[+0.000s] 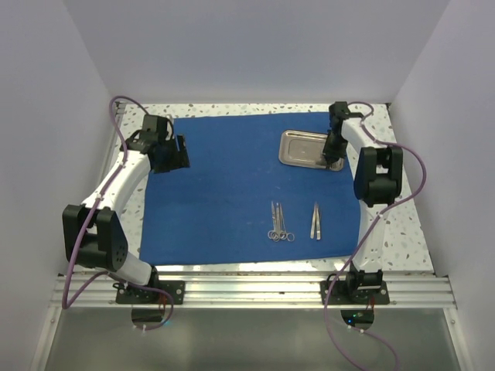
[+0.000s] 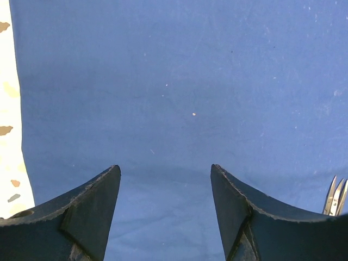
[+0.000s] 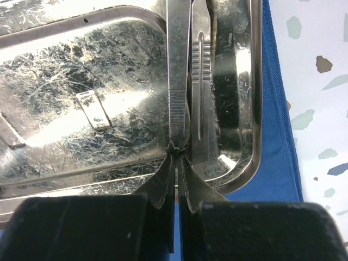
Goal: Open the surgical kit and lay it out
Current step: Pick up the medical item from the container.
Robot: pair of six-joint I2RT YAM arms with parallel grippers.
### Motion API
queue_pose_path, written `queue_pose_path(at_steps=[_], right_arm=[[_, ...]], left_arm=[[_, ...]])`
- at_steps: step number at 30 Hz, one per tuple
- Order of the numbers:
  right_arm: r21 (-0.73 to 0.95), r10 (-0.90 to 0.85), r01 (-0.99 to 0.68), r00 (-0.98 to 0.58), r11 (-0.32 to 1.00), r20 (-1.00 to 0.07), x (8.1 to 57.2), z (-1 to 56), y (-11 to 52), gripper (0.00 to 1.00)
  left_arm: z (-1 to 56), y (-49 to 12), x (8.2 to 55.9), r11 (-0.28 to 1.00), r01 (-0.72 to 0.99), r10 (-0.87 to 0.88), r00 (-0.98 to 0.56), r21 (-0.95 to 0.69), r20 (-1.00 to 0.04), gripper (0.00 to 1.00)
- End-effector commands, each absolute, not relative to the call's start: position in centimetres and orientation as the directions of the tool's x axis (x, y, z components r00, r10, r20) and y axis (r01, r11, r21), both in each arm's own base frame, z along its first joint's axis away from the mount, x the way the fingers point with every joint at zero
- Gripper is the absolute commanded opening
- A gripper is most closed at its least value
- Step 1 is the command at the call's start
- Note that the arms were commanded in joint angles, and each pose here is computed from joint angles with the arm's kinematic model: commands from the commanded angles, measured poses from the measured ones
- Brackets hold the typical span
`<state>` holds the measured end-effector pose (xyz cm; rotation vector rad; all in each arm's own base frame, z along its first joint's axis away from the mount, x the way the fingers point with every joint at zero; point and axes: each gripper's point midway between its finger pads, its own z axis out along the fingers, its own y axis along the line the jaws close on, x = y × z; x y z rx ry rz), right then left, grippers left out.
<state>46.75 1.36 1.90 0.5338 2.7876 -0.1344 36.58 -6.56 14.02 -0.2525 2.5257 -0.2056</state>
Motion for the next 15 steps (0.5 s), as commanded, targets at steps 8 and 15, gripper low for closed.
queue_pose_path(at_steps=[8, 15], right_arm=[[0.142, 0.348, 0.318, -0.878, 0.937, -0.329, 47.4, 5.3, 4.7, 0.0], [0.257, 0.318, 0.23, -0.866, 0.939, -0.385, 47.3, 11.5, 8.1, 0.0]], left_arm=[[16.1, -8.0, 37.5, 0.958, -0.124, -0.259, -0.767, -0.26, -0.587, 0.71], [17.1, -8.2, 37.4, 0.954, -0.104, -0.262, -0.742, -0.281, -0.617, 0.72]])
